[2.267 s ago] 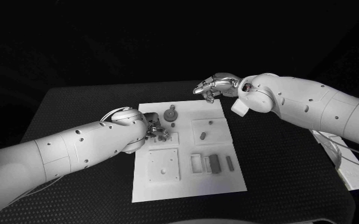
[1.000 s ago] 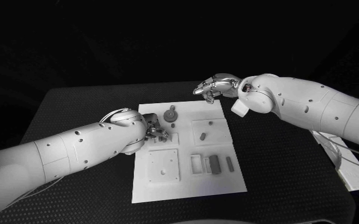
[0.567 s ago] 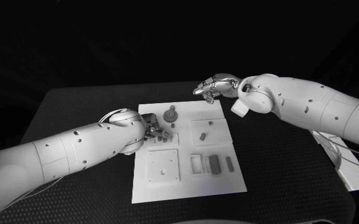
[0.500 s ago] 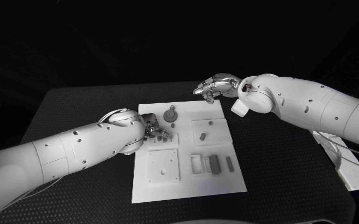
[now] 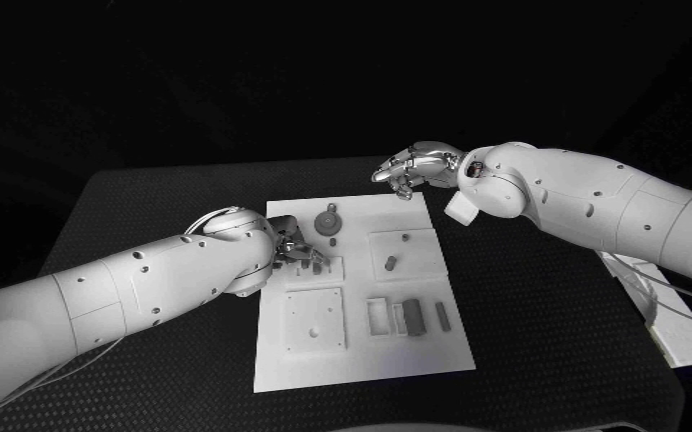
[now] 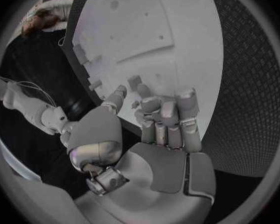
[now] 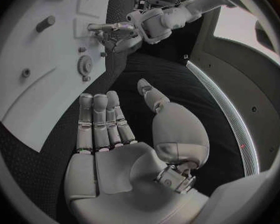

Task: Assemble the parts on the task board

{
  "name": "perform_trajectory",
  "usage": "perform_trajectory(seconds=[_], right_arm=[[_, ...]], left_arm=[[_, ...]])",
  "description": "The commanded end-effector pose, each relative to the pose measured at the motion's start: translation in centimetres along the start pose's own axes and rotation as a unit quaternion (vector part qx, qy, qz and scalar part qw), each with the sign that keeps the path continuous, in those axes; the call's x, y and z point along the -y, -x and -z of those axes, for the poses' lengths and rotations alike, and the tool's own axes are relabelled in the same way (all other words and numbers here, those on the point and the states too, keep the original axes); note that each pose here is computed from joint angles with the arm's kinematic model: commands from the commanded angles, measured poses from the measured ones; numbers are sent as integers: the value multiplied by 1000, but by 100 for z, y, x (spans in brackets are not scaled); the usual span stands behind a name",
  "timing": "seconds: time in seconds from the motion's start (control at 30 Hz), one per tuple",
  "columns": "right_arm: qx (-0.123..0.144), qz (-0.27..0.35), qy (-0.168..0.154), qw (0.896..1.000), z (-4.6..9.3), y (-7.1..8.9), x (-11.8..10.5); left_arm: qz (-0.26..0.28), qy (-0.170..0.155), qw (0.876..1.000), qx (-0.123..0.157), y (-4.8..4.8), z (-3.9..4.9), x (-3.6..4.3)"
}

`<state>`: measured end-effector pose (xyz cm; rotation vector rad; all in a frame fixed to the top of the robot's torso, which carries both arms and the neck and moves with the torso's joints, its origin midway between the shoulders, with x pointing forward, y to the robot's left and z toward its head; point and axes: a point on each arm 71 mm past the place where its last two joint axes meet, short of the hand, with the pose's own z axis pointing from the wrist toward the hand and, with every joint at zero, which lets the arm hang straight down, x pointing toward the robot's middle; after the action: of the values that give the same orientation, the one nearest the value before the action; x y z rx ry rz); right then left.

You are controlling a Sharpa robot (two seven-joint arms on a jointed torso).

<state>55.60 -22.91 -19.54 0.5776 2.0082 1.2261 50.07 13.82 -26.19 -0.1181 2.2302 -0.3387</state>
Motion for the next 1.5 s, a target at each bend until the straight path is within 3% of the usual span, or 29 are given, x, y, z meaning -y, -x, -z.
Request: perform_trajectory(seconds=[0.03, 0.3, 0.47, 0.63, 0.9, 1.2, 1.4, 1.5], right_arm=[[-4, 1, 3, 1000, 1, -4, -2], [0, 1, 4, 1000, 0, 6, 0], [5, 2, 3, 1000, 4, 29, 10], [8, 2, 3, 1000, 5, 40, 15], [7, 2, 2, 1000, 2, 39, 14], [7, 2, 2, 1000, -1, 35, 12], [6, 2, 2, 1000, 0, 29, 9], [6, 2, 2, 1000, 3, 31, 11]], left_arm=[[26, -20, 999, -9, 67, 55, 71], [52, -37, 998, 22, 396, 192, 89], [58, -33, 997, 41, 580, 225, 15], [57, -14, 997, 48, 727, 181, -107], [32, 12, 997, 63, 857, 86, -216], [-17, 37, 993, 108, 1003, -12, -308], [-38, 68, 991, 106, 1065, -80, -427], [-46, 84, 992, 84, 1063, -114, -478]])
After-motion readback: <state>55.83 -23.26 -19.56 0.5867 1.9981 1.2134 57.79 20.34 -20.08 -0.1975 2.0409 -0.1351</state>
